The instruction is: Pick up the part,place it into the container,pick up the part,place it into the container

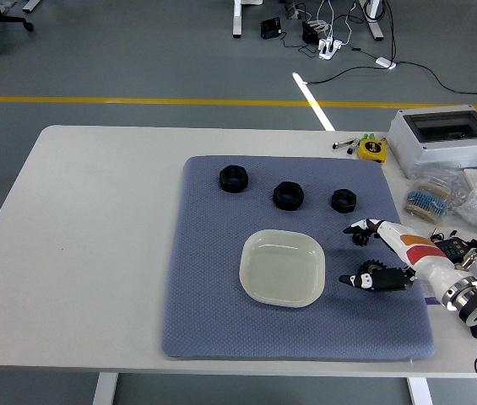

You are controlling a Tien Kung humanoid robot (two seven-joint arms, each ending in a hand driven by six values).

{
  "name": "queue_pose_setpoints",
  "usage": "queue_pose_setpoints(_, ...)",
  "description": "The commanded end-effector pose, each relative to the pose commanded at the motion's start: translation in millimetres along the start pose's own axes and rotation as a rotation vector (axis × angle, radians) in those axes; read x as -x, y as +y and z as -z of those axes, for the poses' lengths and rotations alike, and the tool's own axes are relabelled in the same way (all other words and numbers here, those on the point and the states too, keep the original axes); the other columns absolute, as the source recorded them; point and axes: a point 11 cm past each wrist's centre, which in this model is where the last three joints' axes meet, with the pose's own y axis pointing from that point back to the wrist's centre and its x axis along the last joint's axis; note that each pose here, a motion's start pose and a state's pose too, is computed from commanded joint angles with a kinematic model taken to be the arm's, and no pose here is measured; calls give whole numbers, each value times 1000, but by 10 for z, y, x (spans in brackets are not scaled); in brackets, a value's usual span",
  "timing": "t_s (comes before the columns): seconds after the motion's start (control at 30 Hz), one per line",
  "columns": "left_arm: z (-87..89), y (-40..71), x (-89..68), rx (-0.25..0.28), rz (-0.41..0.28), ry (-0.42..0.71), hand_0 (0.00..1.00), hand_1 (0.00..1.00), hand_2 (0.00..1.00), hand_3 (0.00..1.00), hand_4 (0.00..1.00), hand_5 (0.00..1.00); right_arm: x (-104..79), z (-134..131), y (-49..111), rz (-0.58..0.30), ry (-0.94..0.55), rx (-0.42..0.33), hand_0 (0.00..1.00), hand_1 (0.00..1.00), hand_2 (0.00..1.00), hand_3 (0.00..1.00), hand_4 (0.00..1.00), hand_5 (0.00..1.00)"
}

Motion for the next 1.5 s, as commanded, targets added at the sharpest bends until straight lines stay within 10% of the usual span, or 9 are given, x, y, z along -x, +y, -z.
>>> queue_pose_setpoints(0.57,-1,-2,-33,1,-6,1,702,647,667,581,673,631,-72,-104,-96,70,216,20,654,689,714,725,998,324)
queue_pose_setpoints(1.5,-23,-1,-29,4,-6,6,703,648,664,581,673,630,150,-379,-169,143,138,88,525,613,674,601,998,380)
